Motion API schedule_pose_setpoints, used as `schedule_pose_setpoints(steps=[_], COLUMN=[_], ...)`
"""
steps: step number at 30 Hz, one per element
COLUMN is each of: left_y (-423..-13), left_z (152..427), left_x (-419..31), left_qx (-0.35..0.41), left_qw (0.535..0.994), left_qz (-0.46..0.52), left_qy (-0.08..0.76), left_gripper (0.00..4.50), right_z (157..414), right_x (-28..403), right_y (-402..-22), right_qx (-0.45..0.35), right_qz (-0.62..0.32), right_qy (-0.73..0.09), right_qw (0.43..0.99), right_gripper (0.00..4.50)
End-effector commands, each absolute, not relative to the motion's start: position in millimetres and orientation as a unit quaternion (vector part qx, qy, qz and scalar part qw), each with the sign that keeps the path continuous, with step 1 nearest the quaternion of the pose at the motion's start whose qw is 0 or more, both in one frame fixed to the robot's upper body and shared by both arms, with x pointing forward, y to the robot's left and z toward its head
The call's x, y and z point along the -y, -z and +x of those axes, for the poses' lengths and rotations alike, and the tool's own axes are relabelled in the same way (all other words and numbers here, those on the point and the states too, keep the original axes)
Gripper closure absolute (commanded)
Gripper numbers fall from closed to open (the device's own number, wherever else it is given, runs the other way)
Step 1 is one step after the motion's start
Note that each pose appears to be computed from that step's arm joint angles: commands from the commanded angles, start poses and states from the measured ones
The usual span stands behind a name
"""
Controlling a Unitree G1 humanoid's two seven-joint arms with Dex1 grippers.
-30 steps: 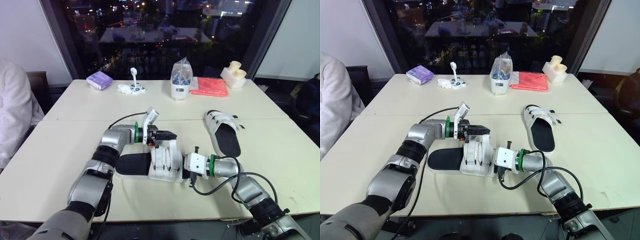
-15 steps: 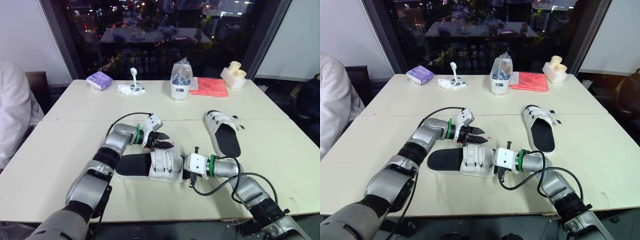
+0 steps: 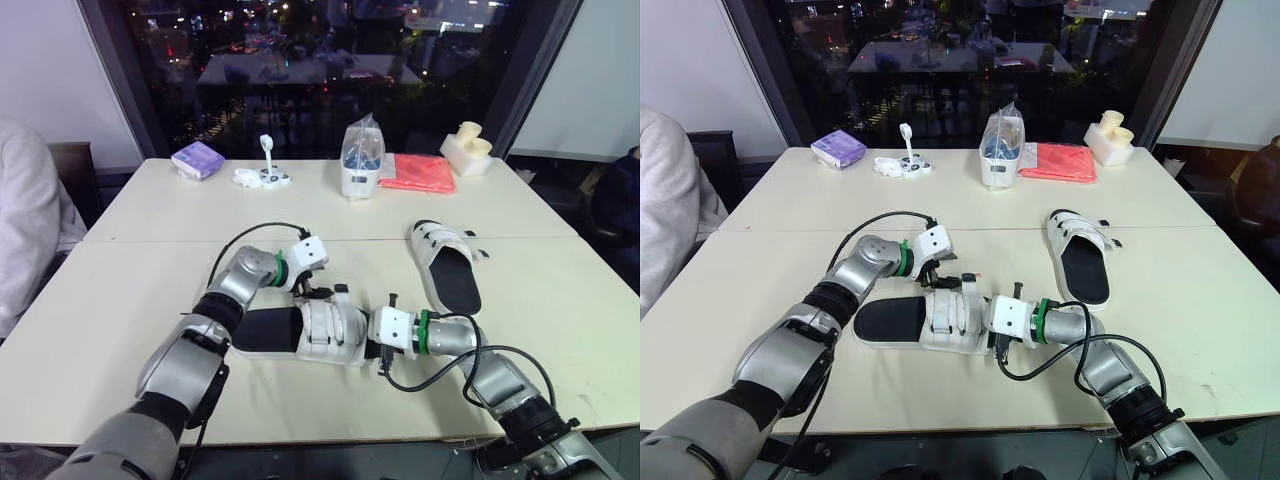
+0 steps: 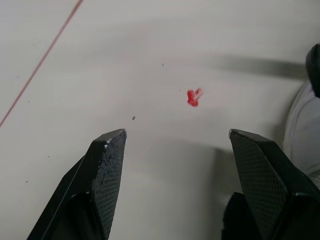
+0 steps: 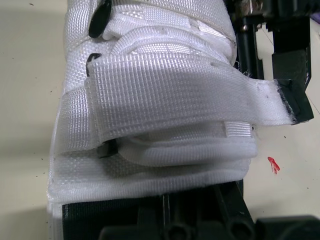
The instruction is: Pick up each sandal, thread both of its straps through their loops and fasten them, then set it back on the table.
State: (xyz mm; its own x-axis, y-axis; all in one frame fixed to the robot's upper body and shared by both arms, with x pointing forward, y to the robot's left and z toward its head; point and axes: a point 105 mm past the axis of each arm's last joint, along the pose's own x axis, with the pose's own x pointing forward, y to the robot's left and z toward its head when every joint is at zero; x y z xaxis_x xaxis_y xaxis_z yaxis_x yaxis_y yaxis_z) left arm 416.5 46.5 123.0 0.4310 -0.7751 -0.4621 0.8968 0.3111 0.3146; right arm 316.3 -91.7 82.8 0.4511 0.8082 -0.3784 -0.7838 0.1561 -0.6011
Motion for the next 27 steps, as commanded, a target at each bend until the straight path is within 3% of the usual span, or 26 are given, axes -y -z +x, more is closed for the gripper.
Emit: schedule_pose_setpoints(steps=[1,6,11,19,27], left_y=[-165.6,-199.6,-214.2,-187.9,-170.2], left_z=[419.6,419.0,402.1,356.9,340.5], left_x=[-44.9,-70.2,-90.8,-101.8,-90.0], left_qx=[-0.035,0.052,0.110,0.173,0.234], left_qw=[0.818,0.835,0.816,0.687,0.597], left_qz=[0.225,0.218,0.232,0.378,0.445], left_qy=[0.527,0.503,0.518,0.596,0.625], left_gripper=[1.09,1.09,1.09,1.09,1.09], right_z=[306.1,306.9,295.4,273.8,255.5], right_x=[109.6,111.7,112.6,143.0,166.2], right_y=[-34.6,-56.4,-80.6,-114.4,-141.3], right_qx=[-0.090,-0.070,-0.049,-0.069,-0.091], right_qz=[-0.376,-0.358,-0.327,-0.302,-0.270], right_qy=[-0.524,-0.496,-0.487,-0.483,-0.480], right_qw=[0.759,0.788,0.808,0.819,0.830], right_gripper=[4.50,4.50,4.50,4.50,4.50])
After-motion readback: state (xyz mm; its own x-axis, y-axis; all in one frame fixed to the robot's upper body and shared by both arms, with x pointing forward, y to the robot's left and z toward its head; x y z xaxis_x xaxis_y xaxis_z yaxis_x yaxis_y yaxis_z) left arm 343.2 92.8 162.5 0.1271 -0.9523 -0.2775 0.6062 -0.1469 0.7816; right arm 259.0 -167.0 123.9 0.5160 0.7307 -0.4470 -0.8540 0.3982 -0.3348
